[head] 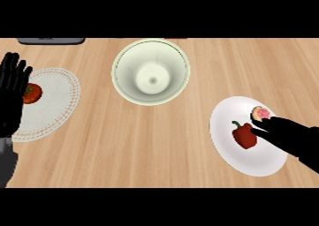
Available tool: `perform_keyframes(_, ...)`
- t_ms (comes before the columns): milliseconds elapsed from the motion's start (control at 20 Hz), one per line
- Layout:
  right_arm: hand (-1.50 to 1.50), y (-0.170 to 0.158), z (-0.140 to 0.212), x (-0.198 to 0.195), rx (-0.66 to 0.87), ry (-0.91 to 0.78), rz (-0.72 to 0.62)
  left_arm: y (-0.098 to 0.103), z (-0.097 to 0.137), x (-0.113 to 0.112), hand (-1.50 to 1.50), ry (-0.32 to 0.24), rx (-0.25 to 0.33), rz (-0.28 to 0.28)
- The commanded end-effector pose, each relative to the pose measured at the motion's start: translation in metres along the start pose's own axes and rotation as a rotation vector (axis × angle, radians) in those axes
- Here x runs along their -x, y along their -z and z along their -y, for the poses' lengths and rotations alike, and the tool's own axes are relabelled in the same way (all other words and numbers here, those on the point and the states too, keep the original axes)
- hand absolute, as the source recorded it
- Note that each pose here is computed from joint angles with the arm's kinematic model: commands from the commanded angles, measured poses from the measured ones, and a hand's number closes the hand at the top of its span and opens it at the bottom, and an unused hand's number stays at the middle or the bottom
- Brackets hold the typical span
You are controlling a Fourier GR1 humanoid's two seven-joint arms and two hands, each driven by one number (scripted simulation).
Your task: Pick the bell pepper from the plate and place it in the bowl
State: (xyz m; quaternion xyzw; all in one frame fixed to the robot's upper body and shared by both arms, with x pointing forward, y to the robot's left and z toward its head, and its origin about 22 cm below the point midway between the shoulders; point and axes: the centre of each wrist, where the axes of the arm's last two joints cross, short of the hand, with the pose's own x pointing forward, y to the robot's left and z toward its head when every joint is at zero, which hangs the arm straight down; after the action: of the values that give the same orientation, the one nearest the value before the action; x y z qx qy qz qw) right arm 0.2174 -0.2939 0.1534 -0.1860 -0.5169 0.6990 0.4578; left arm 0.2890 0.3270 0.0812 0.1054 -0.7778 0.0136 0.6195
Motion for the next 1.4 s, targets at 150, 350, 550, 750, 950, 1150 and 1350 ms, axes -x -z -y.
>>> perform_keyframes(150,-1.50,0.026,-0.009,0.024,-0.051,0.025,-0.035,0.004,-0.005,-0.006,0.00,0.003,-0.002,0.010)
perform_keyframes(350,-1.50,0.041,-0.032,0.021,-0.041,0.006,-0.054,0.004,-0.011,0.014,0.00,-0.001,-0.027,-0.003)
perform_keyframes(550,-1.50,0.062,-0.040,0.029,-0.022,0.001,-0.040,0.019,-0.001,0.010,0.00,0.014,0.012,-0.002)
perform_keyframes(750,-1.50,0.072,-0.030,0.044,0.001,0.035,-0.011,0.008,0.002,0.001,0.00,0.001,0.009,-0.009)
perform_keyframes(950,-1.50,0.077,-0.059,0.045,-0.017,0.009,0.027,0.011,0.004,0.000,0.00,-0.004,0.012,-0.009)
perform_keyframes(1150,-1.50,0.055,-0.053,0.061,-0.031,0.017,0.031,0.002,-0.008,0.002,0.00,0.004,0.004,-0.002)
perform_keyframes(1350,-1.50,0.085,-0.073,0.069,-0.063,-0.009,0.003,0.019,0.009,-0.011,0.00,0.003,0.011,-0.017)
